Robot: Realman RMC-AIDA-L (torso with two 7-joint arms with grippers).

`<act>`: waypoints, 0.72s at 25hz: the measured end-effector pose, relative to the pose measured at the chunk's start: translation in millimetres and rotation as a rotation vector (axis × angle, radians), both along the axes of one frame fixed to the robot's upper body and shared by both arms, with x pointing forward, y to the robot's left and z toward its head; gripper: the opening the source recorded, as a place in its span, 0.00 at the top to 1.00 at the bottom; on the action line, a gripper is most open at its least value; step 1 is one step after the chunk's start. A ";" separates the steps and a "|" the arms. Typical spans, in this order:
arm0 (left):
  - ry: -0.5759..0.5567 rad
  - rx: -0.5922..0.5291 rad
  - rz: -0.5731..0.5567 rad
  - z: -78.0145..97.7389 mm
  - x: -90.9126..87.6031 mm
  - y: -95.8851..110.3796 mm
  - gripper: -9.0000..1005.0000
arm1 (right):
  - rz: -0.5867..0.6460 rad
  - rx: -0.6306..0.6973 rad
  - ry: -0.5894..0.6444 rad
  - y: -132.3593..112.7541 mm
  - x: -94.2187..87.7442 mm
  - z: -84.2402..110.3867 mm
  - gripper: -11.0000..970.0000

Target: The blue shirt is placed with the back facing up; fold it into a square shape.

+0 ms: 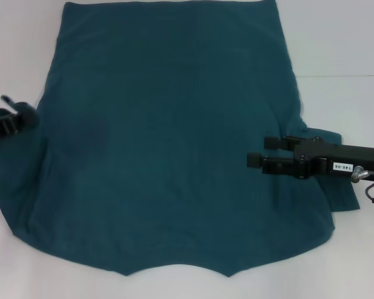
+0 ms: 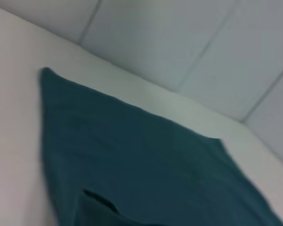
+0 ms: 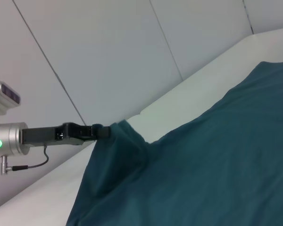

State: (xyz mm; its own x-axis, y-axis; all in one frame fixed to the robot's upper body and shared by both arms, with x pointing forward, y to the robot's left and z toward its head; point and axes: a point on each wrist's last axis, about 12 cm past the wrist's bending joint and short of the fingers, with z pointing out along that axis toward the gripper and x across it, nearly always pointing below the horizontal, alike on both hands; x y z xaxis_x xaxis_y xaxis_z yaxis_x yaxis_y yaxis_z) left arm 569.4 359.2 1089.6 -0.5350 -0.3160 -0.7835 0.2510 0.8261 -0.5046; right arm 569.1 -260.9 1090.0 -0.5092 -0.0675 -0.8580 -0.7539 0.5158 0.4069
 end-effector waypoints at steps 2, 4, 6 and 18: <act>-0.010 -0.026 -0.021 1.6 1.2 -5.6 0.92 | 0.000 -0.001 -0.002 0.0 0.1 0.0 0.08; -0.021 -0.052 -0.042 3.5 2.9 -12.1 0.91 | 0.000 -0.002 -0.003 0.0 0.2 0.0 0.08; -0.029 -0.073 -0.054 4.5 4.4 -17.9 0.90 | -0.001 -0.002 -0.004 -0.2 0.2 0.0 0.08; -0.028 -0.128 -0.066 -4.4 10.4 -44.9 0.86 | -0.009 -0.004 -0.007 -1.7 0.6 -0.1 0.09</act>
State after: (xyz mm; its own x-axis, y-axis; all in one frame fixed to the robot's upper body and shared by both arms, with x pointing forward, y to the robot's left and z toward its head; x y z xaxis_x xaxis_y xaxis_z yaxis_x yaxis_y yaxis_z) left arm 579.8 314.3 1085.3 -0.5368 -0.3793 -0.7536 0.3179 0.7365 -0.5971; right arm 569.7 -262.6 1089.9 -0.5036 -0.0664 -0.8614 -0.7523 0.5240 0.3994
